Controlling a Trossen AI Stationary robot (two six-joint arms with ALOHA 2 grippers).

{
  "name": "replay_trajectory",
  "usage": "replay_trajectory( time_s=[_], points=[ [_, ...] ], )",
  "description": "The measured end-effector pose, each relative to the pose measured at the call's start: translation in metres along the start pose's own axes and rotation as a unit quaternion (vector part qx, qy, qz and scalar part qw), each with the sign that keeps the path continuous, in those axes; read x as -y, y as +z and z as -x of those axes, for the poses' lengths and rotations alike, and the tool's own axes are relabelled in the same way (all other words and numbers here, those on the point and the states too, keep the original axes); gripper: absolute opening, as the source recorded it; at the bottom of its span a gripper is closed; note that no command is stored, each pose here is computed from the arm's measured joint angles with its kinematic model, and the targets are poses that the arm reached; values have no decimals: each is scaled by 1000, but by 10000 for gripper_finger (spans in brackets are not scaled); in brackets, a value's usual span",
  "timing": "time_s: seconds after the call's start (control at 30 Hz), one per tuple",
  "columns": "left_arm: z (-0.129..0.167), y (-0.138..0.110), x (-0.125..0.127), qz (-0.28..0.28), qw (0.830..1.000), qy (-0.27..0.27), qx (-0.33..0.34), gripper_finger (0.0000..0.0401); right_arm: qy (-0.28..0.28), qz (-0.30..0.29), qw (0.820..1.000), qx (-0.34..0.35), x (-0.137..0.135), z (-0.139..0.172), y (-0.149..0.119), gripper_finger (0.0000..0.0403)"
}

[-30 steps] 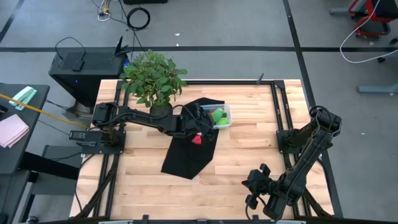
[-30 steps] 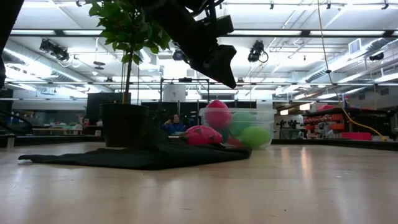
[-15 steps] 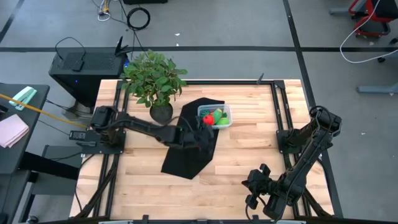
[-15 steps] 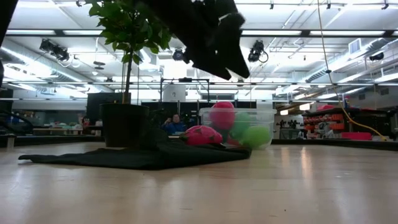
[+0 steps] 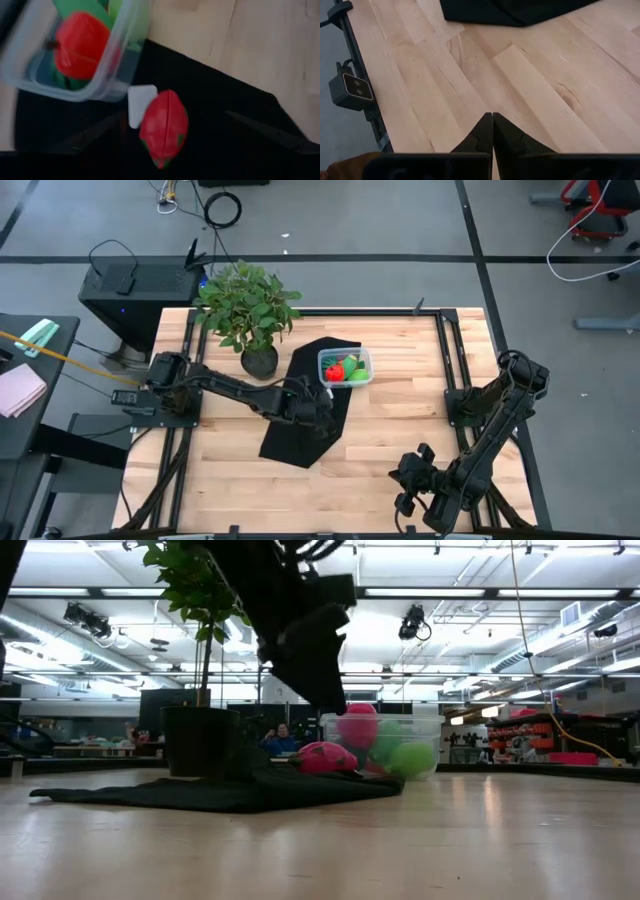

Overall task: Pick and placing Produce into tupperware
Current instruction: Put the dragonfruit into the transparent bin

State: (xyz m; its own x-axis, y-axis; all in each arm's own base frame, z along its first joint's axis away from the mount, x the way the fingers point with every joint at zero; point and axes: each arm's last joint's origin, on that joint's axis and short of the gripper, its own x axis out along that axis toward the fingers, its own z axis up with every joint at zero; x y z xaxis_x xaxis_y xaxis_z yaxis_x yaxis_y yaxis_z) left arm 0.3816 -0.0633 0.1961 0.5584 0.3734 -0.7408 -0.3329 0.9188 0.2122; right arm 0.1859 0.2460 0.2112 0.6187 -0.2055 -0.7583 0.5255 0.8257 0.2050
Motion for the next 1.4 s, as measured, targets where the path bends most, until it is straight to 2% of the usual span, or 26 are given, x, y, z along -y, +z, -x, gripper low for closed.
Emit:
replay_trajectory(
  time_s=[0.13, 0.43, 0.67, 1.0, 1.4],
  points=[
    [-10, -2, -6, 31, 999, -25, -31, 341, 6, -4, 1000, 0, -1, 0, 0, 11],
    [-26, -8, -7, -14, 999, -21, -47, 341, 12, -5, 1000, 1, -3, 0, 0, 11],
    [-40, -9, -12, -10, 998, -13, -54, 341, 18, -3, 1000, 1, -4, 0, 1, 11],
    [-48, -13, -11, -11, 997, -32, -72, 340, 19, -2, 1000, 1, -5, 0, 0, 11],
    [-48, -13, -10, -9, 996, -50, -75, 290, 19, -2, 1000, 1, -4, 0, 0, 11]
  ],
)
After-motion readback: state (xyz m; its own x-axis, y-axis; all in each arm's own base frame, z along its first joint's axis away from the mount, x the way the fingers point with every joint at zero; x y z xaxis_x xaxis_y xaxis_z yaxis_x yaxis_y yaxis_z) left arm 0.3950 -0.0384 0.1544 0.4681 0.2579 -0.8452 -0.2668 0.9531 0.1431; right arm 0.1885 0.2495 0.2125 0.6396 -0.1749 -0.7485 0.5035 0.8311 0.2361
